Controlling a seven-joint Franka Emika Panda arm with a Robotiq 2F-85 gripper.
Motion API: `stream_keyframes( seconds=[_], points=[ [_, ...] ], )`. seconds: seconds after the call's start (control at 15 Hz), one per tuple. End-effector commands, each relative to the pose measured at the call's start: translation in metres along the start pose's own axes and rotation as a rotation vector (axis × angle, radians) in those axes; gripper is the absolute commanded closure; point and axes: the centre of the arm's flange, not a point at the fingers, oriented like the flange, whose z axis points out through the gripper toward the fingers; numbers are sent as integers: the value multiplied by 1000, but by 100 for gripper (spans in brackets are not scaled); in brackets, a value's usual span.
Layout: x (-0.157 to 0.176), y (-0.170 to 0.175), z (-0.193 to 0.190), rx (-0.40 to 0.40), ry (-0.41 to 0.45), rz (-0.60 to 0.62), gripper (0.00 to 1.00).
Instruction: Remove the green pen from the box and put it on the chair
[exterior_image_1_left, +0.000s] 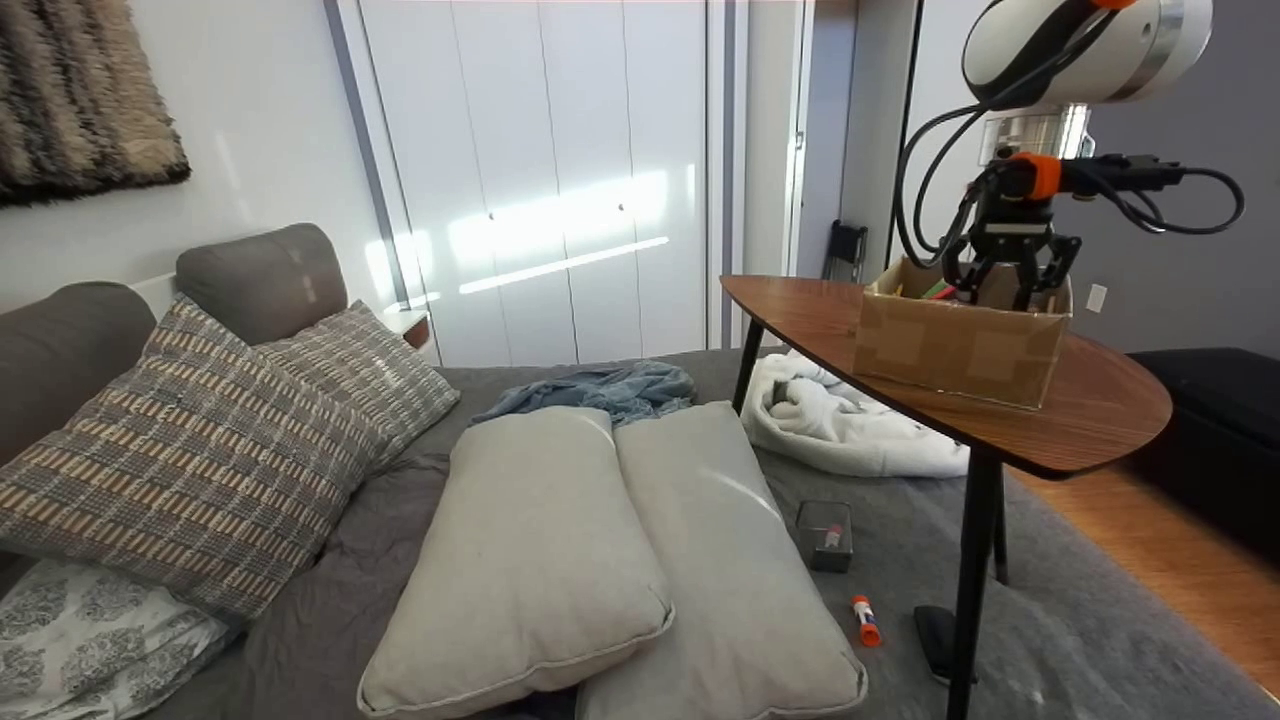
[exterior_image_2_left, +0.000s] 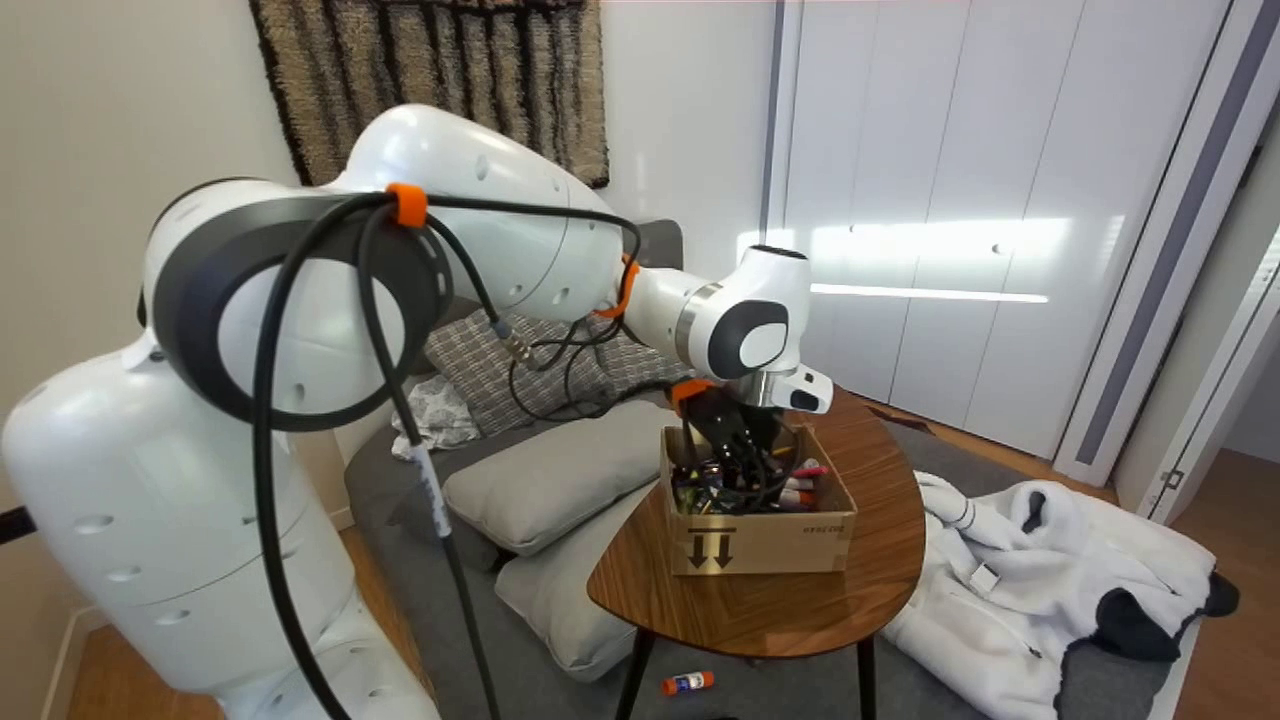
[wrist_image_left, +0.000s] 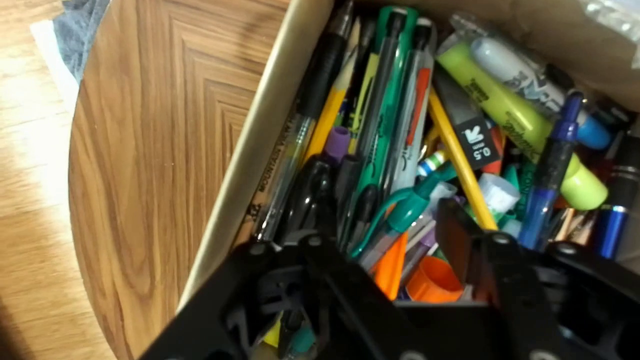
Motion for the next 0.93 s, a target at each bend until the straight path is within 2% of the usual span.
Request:
stream_keyframes(
  seconds=[0.0, 0.2, 0.27, 0.4, 0.8, 0.87],
  points=[
    [9, -4, 4, 8, 2, 34, 77],
    [7, -5, 3, 5, 0, 38, 98],
    [5, -5, -1, 1, 4, 43, 99],
    [2, -4, -12, 0, 19, 48, 95],
    [-7, -1, -55, -12, 96, 41, 95],
    [-8, -1, -59, -14, 103, 37, 84]
  ],
)
